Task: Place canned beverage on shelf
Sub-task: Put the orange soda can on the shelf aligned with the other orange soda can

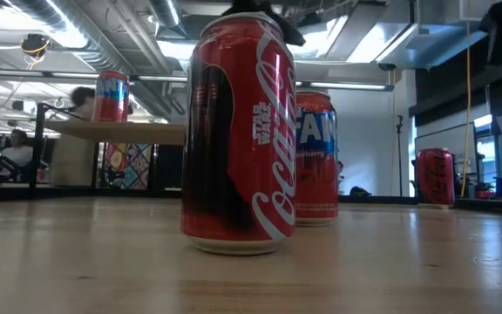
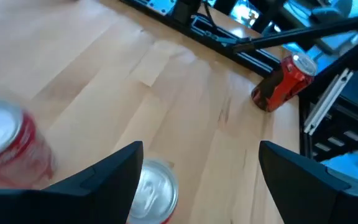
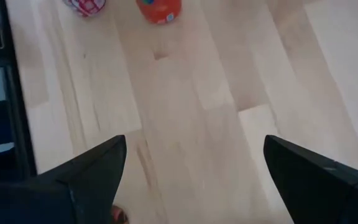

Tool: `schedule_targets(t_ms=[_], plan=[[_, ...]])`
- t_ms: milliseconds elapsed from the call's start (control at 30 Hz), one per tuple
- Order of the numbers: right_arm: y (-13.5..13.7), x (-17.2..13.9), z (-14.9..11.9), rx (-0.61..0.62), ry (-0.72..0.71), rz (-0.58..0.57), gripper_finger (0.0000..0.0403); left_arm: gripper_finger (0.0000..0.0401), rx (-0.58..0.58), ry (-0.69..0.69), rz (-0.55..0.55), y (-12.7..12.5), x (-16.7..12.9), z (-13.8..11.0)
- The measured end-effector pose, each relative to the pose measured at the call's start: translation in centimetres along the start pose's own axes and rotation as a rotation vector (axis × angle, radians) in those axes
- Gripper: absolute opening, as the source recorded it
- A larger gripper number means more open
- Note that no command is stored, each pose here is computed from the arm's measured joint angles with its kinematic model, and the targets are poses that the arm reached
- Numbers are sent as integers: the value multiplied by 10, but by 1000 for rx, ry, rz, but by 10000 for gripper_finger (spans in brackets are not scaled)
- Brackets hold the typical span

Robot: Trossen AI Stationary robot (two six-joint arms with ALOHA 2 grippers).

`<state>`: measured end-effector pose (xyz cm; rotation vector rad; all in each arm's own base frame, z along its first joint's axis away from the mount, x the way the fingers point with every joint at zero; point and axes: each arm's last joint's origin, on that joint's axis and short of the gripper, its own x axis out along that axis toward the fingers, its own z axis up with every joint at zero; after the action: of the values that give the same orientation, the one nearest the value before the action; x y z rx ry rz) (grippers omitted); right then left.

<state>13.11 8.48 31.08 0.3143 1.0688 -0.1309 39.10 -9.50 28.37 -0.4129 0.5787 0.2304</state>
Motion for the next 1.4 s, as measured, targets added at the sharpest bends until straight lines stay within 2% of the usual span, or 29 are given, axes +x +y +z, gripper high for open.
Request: schedule_targets(t_ms=[133, 233, 467, 867, 1033, 1400], plan=[[-5, -3, -5, 13, -34, 3, 366, 309, 126, 79, 52, -6, 16, 0], [-7, -2, -6, 58, -61, -15, 366, 309, 175, 127, 104, -2, 27, -8], [-10, 5, -10, 72, -50, -41, 366, 309, 114, 166, 159, 12, 45, -13], [-10, 7, -11, 50, -52, -51, 367, 309, 49, 239, 194, 22, 55, -29], [-10, 7, -11, 41, -58, -56, 367, 309, 29, 221, 121, 23, 61, -32], [-11, 7, -10, 36, -80, -74, 367, 309, 59, 214, 141, 26, 63, -39]])
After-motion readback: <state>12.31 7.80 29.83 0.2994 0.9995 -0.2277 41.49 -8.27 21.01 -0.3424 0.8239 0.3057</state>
